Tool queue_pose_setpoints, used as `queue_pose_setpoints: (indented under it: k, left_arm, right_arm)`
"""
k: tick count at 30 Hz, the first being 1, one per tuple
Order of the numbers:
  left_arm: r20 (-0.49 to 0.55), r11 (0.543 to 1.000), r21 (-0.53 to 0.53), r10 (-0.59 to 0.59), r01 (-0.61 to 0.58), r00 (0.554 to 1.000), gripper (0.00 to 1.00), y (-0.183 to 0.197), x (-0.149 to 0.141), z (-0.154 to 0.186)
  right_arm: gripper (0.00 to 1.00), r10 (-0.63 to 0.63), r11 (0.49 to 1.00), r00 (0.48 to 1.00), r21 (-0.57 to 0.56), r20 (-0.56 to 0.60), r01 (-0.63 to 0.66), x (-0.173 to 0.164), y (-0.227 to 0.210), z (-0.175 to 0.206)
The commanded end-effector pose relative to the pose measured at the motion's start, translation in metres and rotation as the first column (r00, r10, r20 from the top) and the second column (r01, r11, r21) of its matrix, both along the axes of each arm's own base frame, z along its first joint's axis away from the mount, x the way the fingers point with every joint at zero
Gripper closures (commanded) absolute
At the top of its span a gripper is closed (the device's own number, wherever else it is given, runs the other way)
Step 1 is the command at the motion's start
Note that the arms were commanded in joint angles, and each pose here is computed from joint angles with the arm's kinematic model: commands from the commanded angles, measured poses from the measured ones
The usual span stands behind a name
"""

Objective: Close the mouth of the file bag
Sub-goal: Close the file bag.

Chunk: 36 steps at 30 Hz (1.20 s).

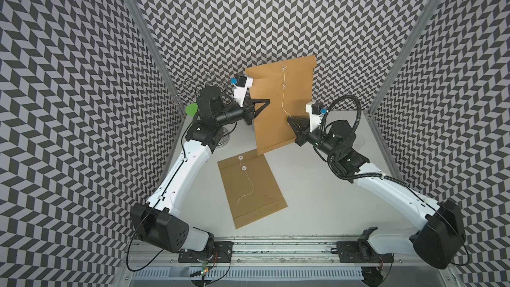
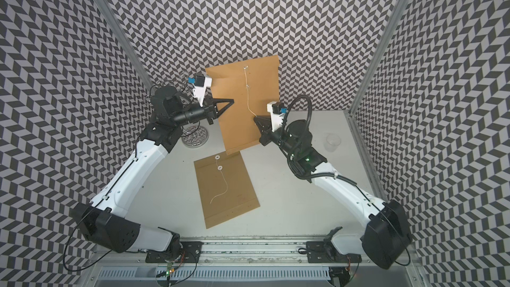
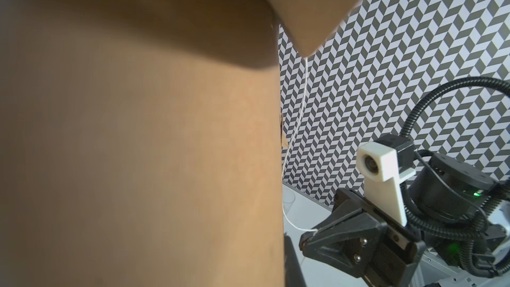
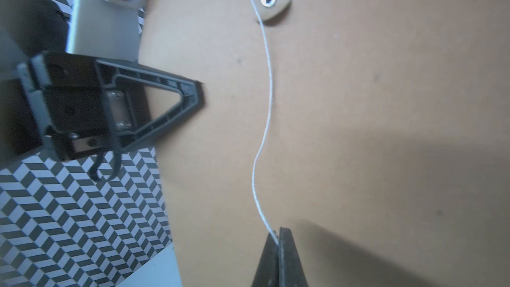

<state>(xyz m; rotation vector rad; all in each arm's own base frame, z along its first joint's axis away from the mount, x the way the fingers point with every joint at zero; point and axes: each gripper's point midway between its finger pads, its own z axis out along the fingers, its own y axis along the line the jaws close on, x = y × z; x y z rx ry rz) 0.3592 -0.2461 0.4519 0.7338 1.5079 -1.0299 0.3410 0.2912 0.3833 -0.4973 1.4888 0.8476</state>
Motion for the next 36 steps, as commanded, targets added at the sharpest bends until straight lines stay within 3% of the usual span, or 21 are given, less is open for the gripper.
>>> queue_pose_setpoints:
  k: [1,8,20,26,36]
  left_arm:
    - [0.051,1.0,-0.014,-0.024,0.025,0.998,1.0,-0.001,-0.008,0.009]
    - [0.054,1.0,0.002,-0.011,0.011,0.998,1.0,0.0,-0.007,0.002]
    - [0.074,0.999,0.011,-0.034,0.033,0.997,1.0,0.0,-0.017,0.002]
    - [0.094,0.998,0.01,-0.062,0.062,0.994,1.0,0.0,-0.027,0.008]
    - [0.132,0.994,0.049,-0.108,0.102,0.985,1.0,-0.001,-0.045,0.007]
  right_arm:
    - [1.0,0.069,0.997,0.998,-0.034,-0.009,-0.069,-0.018,0.016,0.004]
    - [1.0,0.198,0.977,0.98,-0.076,-0.011,-0.198,-0.055,0.063,0.008]
    - [1.0,0.306,0.945,0.948,-0.094,-0.084,-0.314,-0.071,0.095,-0.015]
    - [1.0,0.265,0.95,0.951,-0.129,-0.157,-0.286,-0.056,0.097,-0.043]
    - [1.0,0.144,0.98,0.954,-0.094,-0.265,-0.174,-0.011,0.059,-0.048]
